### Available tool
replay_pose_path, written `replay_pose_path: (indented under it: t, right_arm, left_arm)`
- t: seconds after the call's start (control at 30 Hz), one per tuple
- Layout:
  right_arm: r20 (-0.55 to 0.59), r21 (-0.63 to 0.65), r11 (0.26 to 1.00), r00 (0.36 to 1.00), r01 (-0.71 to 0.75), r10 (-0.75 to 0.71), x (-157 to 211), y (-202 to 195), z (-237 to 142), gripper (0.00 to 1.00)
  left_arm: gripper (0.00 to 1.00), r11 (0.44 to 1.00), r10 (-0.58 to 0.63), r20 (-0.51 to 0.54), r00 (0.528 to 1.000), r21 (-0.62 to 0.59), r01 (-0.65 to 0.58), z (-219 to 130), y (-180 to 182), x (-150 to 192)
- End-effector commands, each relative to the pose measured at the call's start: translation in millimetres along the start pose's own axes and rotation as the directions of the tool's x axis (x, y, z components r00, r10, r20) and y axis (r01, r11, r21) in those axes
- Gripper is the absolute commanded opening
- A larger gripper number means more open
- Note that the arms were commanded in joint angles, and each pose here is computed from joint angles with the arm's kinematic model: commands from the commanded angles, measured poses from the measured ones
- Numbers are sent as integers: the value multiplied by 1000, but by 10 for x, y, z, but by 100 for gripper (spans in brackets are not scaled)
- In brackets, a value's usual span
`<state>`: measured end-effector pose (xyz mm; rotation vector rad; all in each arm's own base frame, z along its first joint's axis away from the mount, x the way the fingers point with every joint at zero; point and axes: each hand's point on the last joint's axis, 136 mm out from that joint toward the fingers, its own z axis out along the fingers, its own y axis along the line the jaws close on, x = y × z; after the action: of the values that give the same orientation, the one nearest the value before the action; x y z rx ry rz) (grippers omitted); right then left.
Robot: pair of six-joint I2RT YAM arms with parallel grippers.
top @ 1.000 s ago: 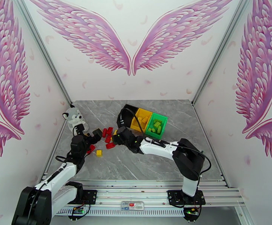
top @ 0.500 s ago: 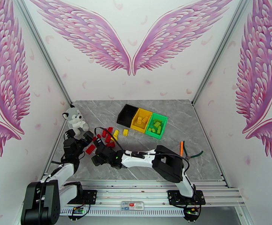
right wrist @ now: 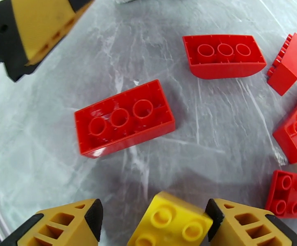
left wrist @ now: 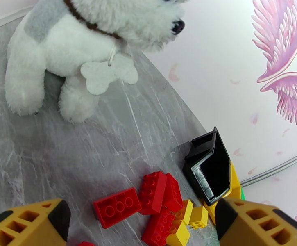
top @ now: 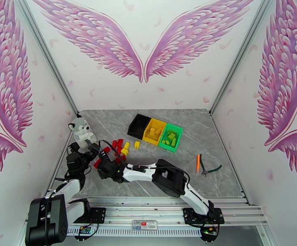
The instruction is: Sort the legos into containers by color
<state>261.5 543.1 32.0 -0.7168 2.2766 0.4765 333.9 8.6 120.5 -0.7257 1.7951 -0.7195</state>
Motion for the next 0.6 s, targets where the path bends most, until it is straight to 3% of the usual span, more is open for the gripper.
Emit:
replay_pose_path:
  t: [0.0, 0.37, 0.57]
  right_arm:
    - [5, 73, 997, 1000, -6, 6, -12, -130, 42, 64]
    - [83, 91, 995, 996, -30, 23, -158, -291, -270, 33]
    - [131, 133, 987, 989, -88, 71, -290, -723, -630, 24]
  left_arm:
    - [99, 1000, -2, -1, 1000, 11, 2, -25, 8, 20]
    - [99, 998, 23, -16, 1000, 55, -22, -7, -114, 55]
    - [99, 988, 99, -62, 993, 125, -90, 65, -432, 217]
